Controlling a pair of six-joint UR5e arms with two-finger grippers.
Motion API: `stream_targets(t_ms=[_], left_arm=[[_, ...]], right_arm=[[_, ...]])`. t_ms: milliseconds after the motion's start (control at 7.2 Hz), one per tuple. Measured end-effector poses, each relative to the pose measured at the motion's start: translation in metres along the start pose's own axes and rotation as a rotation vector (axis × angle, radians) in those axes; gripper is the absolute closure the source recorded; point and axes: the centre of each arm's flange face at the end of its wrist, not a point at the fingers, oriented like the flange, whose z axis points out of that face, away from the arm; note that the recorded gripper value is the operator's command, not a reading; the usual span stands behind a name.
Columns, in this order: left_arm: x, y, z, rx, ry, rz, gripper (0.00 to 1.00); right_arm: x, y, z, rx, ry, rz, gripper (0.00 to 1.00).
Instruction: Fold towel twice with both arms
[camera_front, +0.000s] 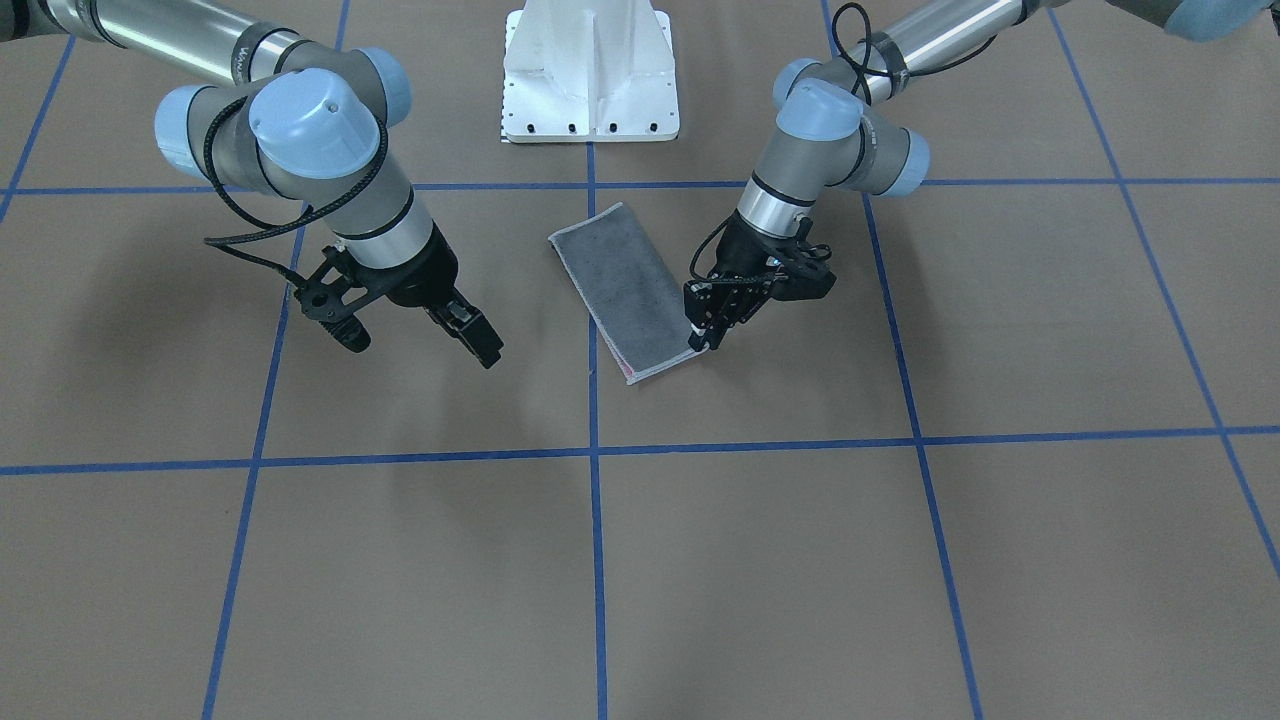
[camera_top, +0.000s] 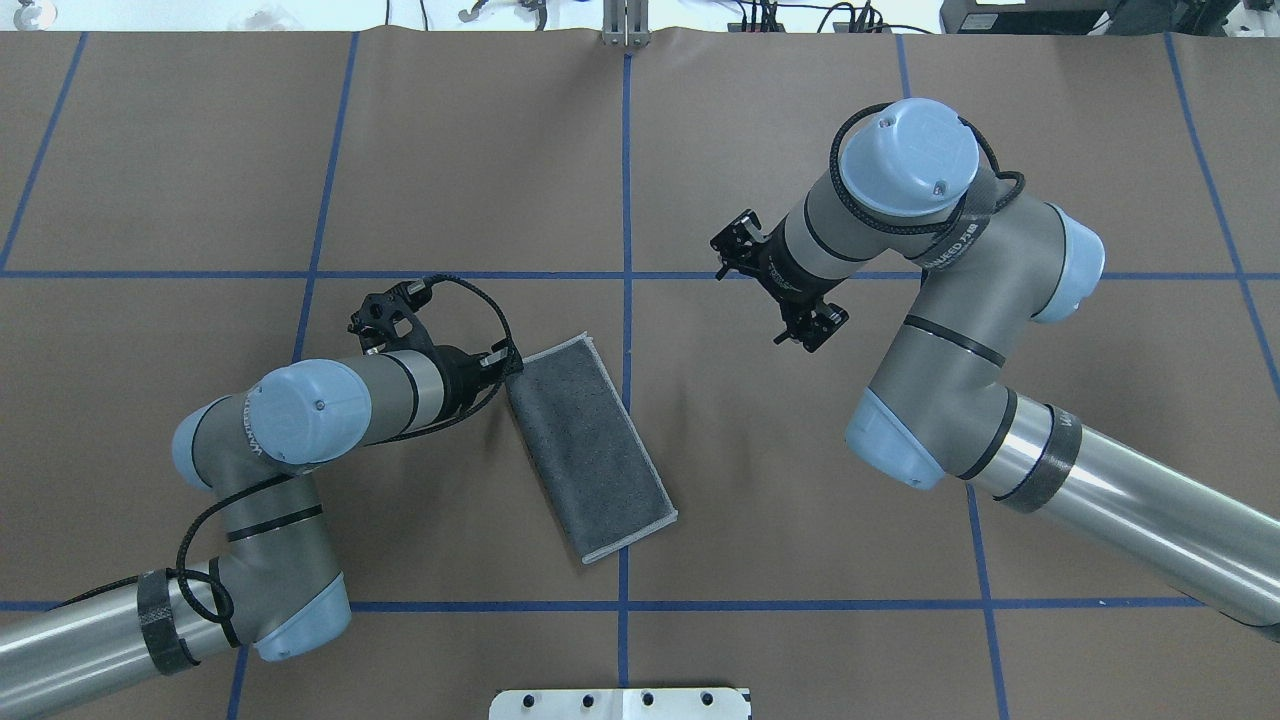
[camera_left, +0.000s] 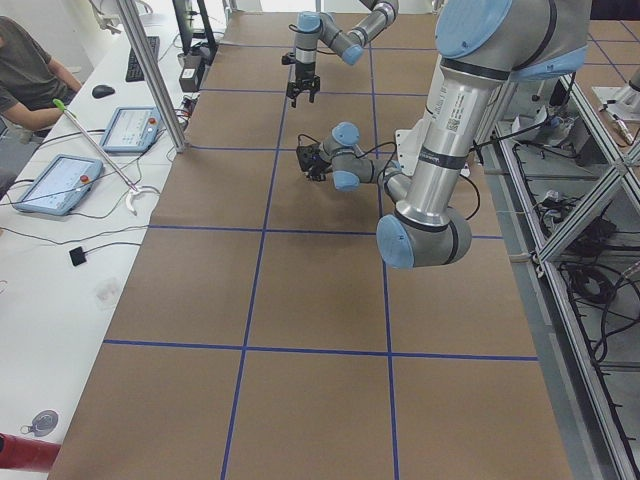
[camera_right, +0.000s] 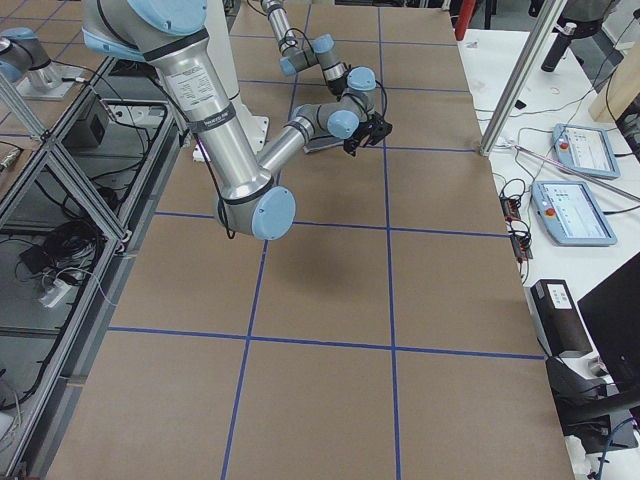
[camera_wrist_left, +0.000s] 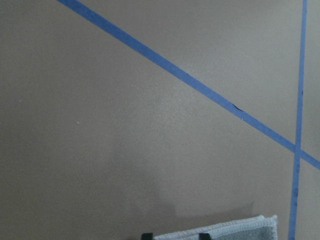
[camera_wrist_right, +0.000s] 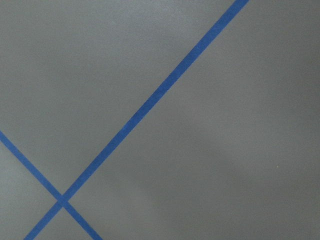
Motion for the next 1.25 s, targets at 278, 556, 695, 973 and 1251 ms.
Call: stream_targets(t_ms=[278,556,695,973,1251], left_arm=[[0.0,0.0,0.0,0.0,0.0,-0.001,1.0],[0.003,-0.001,-0.001,0.002,0.005,-0.003,1.0],[0.009,-0.002,-0.002,0.004,0.011,-0.004,1.0],[0.029,-0.008,-0.001,0.014,0.03,-0.006,1.0],[0.069,-0.016,0.02,0.032,0.045,-0.011,1.0]], right_arm=[[-0.001,0.0,-0.006,0.0,-0.007,0.0,0.0],[-0.001,-0.001,-0.008,0.001,-0.009,0.001,0.0],[-0.001,-0.002,-0.01,0.002,-0.011,0.002,0.0],[0.001,-0.004,-0.013,0.001,-0.014,0.004,0.0],[0.005,-0.007,-0.017,0.002,-0.017,0.006,0.0]])
